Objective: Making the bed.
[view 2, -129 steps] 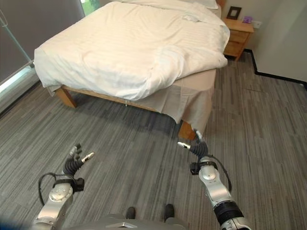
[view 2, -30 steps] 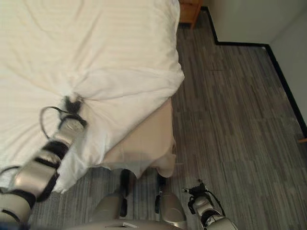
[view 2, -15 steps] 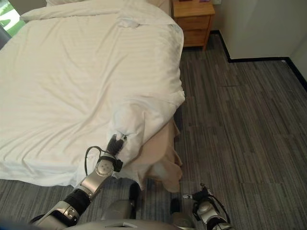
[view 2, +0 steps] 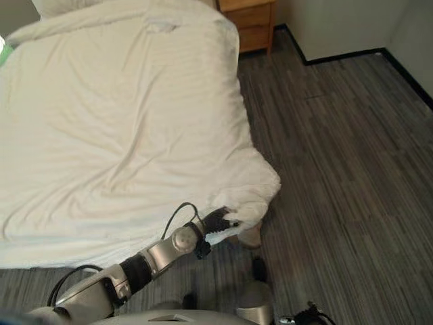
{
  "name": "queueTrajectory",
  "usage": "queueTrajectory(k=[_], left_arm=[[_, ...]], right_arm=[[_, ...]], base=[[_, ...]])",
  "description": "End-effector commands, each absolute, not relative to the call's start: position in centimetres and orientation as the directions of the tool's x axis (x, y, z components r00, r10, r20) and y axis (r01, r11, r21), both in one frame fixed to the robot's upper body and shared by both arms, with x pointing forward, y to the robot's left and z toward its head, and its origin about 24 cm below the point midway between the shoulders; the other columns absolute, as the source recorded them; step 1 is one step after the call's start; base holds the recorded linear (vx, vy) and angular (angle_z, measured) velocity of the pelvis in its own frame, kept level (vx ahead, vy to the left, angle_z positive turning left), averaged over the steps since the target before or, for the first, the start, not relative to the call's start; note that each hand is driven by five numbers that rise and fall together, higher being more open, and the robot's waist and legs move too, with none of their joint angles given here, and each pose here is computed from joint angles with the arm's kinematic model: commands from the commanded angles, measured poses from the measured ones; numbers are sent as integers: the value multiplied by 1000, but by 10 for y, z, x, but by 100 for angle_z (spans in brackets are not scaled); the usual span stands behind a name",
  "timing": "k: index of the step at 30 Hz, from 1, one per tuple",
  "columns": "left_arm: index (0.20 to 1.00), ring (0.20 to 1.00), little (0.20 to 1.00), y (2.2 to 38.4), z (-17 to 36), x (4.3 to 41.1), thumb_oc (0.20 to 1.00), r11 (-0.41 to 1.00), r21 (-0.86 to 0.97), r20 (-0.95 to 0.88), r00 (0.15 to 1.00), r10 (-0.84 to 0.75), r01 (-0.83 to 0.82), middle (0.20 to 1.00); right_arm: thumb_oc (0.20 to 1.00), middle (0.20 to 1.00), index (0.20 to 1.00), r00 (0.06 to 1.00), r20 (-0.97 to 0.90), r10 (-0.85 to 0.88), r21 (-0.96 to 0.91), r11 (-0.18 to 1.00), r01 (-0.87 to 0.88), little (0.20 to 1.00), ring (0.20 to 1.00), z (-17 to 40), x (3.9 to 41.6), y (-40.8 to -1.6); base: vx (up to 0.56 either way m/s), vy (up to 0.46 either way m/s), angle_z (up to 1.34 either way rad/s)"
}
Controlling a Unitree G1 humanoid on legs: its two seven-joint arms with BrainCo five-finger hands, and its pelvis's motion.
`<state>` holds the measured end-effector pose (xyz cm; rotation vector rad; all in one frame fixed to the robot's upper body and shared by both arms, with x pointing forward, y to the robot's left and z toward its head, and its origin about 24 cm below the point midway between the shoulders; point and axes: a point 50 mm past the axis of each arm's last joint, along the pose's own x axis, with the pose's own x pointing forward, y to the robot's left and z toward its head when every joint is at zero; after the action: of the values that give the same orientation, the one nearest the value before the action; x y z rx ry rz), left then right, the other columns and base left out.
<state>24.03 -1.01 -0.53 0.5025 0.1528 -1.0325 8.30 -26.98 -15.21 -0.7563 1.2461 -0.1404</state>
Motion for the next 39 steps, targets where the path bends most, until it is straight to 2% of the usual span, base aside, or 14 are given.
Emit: queueTrajectory(k=[1, 5, 8, 17, 21, 22, 24, 25, 26, 27, 28, 31, 35, 39], left_arm=[[1000, 1000, 1000, -62, 42, 206, 1000, 269, 289, -78, 302, -950, 919, 1000], [1000, 1000, 1000, -45, 66, 229, 1000, 421, 140, 51, 418, -907, 896, 1000], [1000, 1000, 1000, -35, 64, 222, 1000, 359, 15, 32, 358, -933, 933, 1000], [1000, 1000, 1000, 27, 36, 239, 1000, 650, -260, -14, 671, -742, 714, 1000], [1000, 1000, 1000, 77, -3, 236, 1000, 815, -242, -184, 800, -571, 526, 1000], [1000, 1000, 1000, 94, -14, 239, 1000, 875, -222, -233, 848, -475, 430, 1000], [1000, 1000, 1000, 112, -29, 240, 1000, 932, -213, -302, 888, -347, 292, 1000], [1000, 1000, 1000, 128, -40, 234, 1000, 956, -244, -355, 903, -242, 160, 1000], [1000, 1000, 1000, 149, -44, 229, 1000, 966, -243, -384, 907, -176, 84, 1000], [1000, 1000, 1000, 215, -70, 197, 1000, 997, -66, -510, 860, -2, -37, 1000], [1000, 1000, 1000, 221, -64, 182, 1000, 968, -207, -497, 867, 22, -143, 1000], [1000, 1000, 1000, 226, -74, 146, 1000, 954, -216, -533, 844, 64, -208, 1000], [1000, 1000, 1000, 240, -94, 120, 1000, 910, -219, -629, 764, 145, -352, 1000], [1000, 1000, 1000, 234, -128, 86, 1000, 878, -182, -767, 623, 155, -442, 1000]], right_arm=[[1000, 1000, 1000, 435, -769, -468, -617, 723, -312, 1000, 1000, -145, 118, -267], [1000, 1000, 1000, 458, -759, -464, -626, 715, -312, 1000, 1000, -145, 118, -262], [1000, 1000, 1000, 431, -760, -486, -630, 713, -307, 1000, 1000, -144, 121, -266], [1000, 1000, 1000, 451, -708, -543, -685, 683, -253, 1000, 1000, -134, 129, -282], [1000, 1000, 1000, 608, -560, -563, -781, 604, -160, 1000, 1000, -103, 175, -300], [849, 849, 849, 696, -468, -545, -813, 575, -96, 849, 849, -81, 206, -301], [200, 200, 200, 825, -359, -437, -819, 571, -54, 200, 200, -57, 246, -274], [200, 200, 200, 887, -299, -353, -795, 605, -27, 200, 200, -43, 264, -252], [200, 200, 200, 908, -186, -375, -778, 621, 97, 200, 200, 7, 279, -289], [200, 200, 200, 916, -295, -273, -484, 869, 104, 200, 200, -5, 261, -295], [200, 200, 200, 918, -137, -373, -667, 719, 193, 200, 200, 37, 273, -313], [200, 200, 200, 964, -19, -267, -534, 817, 216, 200, 200, 52, 282, -281], [200, 200, 200, 975, 57, -216, -66, 973, 219, 200, 200, 62, 303, -231], [200, 200, 200, 979, 65, -195, 579, 806, 122, 200, 200, 67, 327, -177]], base=[[-144, 177, 17], [-173, 156, 16], [-225, 156, 23], [-196, 84, 13], [-9, -22, 11], [56, -11, 10], [63, -40, 8], [75, -72, -5], [53, -58, -10], [66, -45, -7], [39, -35, 1], [12, -40, 13], [2, -74, 46], [-37, -61, 80]])
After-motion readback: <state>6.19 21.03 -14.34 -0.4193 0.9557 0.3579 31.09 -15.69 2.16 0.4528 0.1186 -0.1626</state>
